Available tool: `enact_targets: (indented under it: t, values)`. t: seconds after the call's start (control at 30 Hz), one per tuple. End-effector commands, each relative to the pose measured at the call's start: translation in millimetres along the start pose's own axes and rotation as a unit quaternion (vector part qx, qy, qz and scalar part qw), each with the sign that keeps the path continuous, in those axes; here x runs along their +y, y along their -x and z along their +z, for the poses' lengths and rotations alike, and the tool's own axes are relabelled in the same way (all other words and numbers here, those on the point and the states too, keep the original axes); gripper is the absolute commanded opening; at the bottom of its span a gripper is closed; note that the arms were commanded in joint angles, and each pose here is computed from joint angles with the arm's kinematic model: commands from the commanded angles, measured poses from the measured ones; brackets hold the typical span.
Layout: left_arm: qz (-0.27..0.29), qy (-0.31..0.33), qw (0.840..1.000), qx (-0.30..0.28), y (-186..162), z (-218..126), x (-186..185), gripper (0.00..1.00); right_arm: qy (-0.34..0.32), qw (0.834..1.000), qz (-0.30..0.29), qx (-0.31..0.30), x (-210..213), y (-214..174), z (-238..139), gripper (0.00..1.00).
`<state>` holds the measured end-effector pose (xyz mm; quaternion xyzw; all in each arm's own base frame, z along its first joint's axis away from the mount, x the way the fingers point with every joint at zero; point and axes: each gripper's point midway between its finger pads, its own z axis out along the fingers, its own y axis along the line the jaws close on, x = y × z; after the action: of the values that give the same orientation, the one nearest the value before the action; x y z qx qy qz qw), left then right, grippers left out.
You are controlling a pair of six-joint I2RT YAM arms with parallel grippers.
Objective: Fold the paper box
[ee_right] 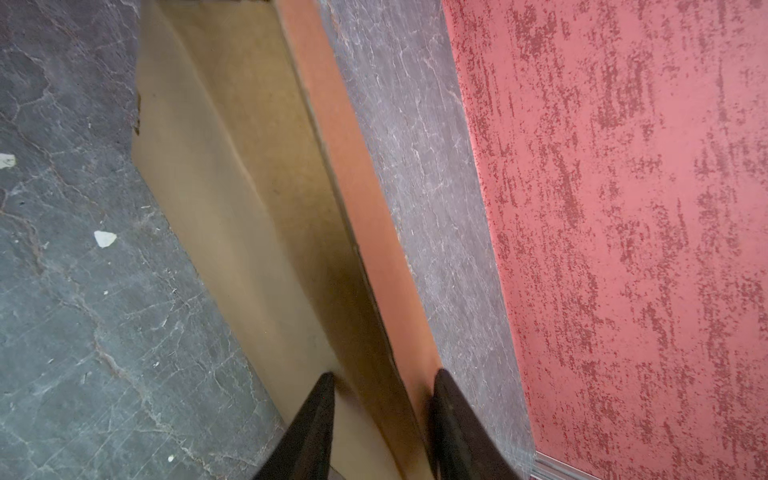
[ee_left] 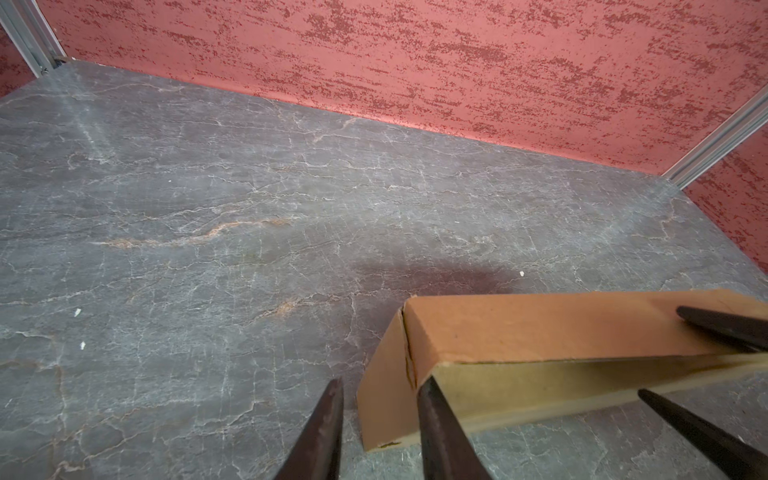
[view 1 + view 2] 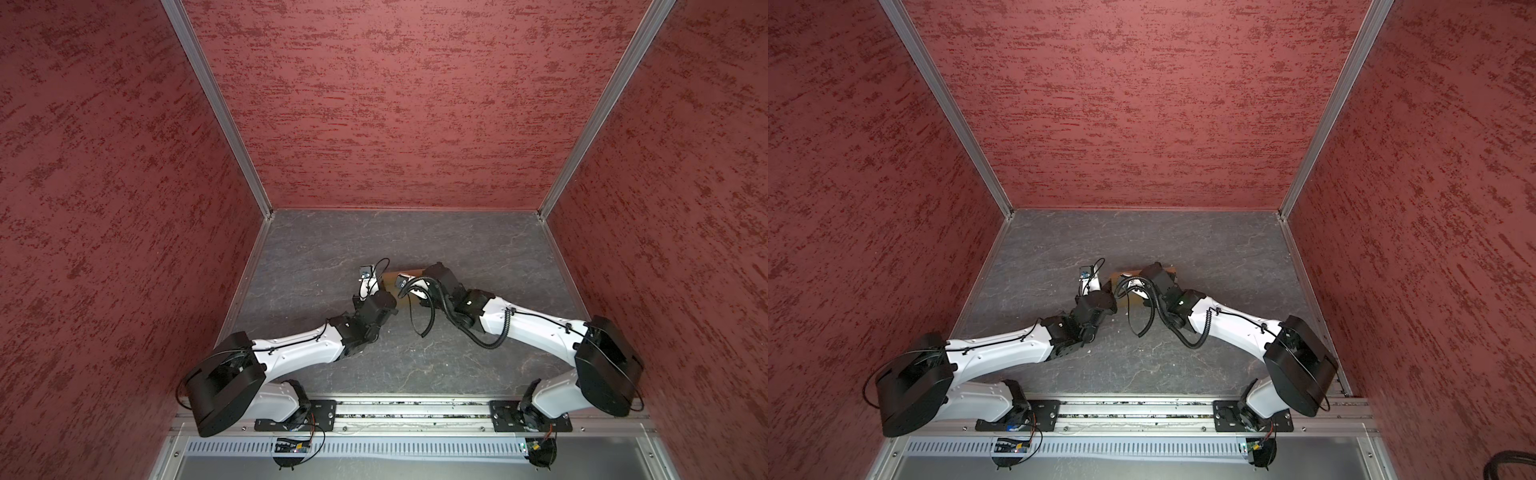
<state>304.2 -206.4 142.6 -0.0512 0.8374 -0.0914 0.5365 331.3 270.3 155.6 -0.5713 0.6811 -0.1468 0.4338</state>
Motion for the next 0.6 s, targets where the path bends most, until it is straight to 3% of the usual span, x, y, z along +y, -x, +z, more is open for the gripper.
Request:
enact_targets:
  t: [0.0,0.57]
  values:
    - [0.128,0.023,0.982,0.138,-86,-7,38,0.35,0.023,1.0,0.002,0.011,11,-5,6,0.39]
    - [0.125,-0.001,0.985,0.119,-81,-17,37,0.55,0.021,1.0,0.017,0.012,6,-2,13,0.37]
